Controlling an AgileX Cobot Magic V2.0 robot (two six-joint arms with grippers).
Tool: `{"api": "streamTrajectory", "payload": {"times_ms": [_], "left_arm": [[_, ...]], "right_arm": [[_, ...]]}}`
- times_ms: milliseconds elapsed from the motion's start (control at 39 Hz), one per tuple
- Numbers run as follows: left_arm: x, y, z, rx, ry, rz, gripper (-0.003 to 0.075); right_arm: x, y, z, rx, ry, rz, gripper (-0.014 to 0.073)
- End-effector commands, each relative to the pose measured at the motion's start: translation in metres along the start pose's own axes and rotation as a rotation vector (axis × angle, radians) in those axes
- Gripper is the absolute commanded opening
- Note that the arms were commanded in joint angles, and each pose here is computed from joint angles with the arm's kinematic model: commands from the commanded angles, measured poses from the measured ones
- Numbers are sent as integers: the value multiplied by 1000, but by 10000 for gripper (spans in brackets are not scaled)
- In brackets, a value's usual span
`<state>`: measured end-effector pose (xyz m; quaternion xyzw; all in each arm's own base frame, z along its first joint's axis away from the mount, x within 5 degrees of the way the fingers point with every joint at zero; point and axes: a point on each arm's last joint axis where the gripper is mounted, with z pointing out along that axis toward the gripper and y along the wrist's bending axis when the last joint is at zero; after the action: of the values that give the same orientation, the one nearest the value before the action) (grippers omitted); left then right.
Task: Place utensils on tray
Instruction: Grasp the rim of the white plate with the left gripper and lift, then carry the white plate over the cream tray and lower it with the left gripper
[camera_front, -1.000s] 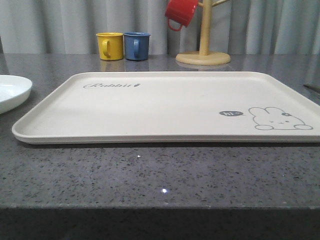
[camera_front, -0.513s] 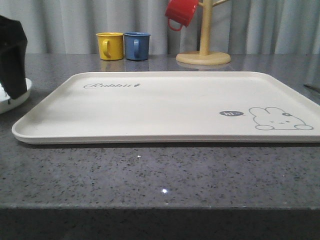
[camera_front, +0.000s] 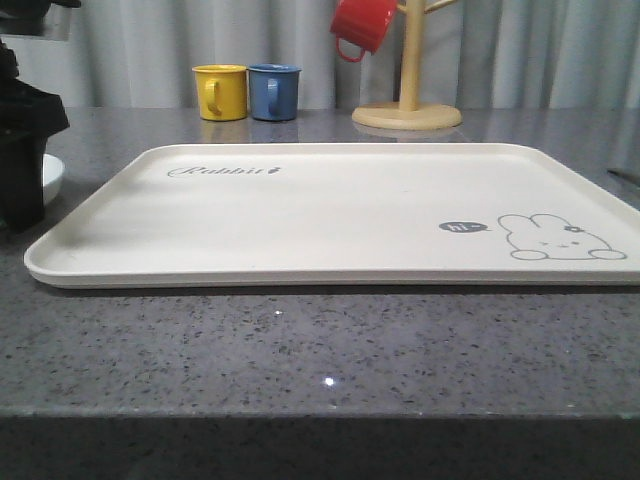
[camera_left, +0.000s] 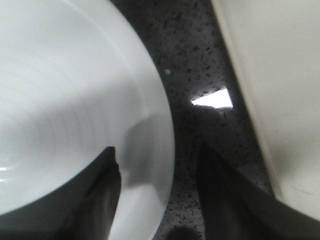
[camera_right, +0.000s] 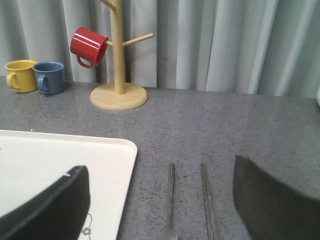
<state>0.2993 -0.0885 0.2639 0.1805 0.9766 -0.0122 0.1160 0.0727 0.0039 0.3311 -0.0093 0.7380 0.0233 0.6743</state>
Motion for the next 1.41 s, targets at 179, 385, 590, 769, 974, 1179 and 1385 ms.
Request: {"api": "streamTrajectory", "payload": {"times_ms": [179, 385, 590, 769, 974, 1179, 1385], "left_arm": [[-3, -2, -19, 1, -63, 39, 79], [-3, -2, -19, 0, -63, 57, -19], [-13, -1, -48, -10, -94, 113, -18], [-28, -10, -100, -2, -172, 137, -18], [-41, -67, -128, 64, -284, 295, -18], [-47, -141, -99, 113, -213, 483, -18], [-54, -177, -69, 24, -161, 569, -18]], "right_arm": [[-18, 0, -1, 3, -99, -3, 610], [-18, 0, -1, 3, -99, -3, 610], [-18, 0, -1, 3, -99, -3, 610], [-18, 0, -1, 3, -99, -3, 610], [-18, 0, -1, 3, -98, -3, 610], [-18, 0, -1, 3, -98, -3, 610], [-18, 0, -1, 3, -98, -3, 610]]}}
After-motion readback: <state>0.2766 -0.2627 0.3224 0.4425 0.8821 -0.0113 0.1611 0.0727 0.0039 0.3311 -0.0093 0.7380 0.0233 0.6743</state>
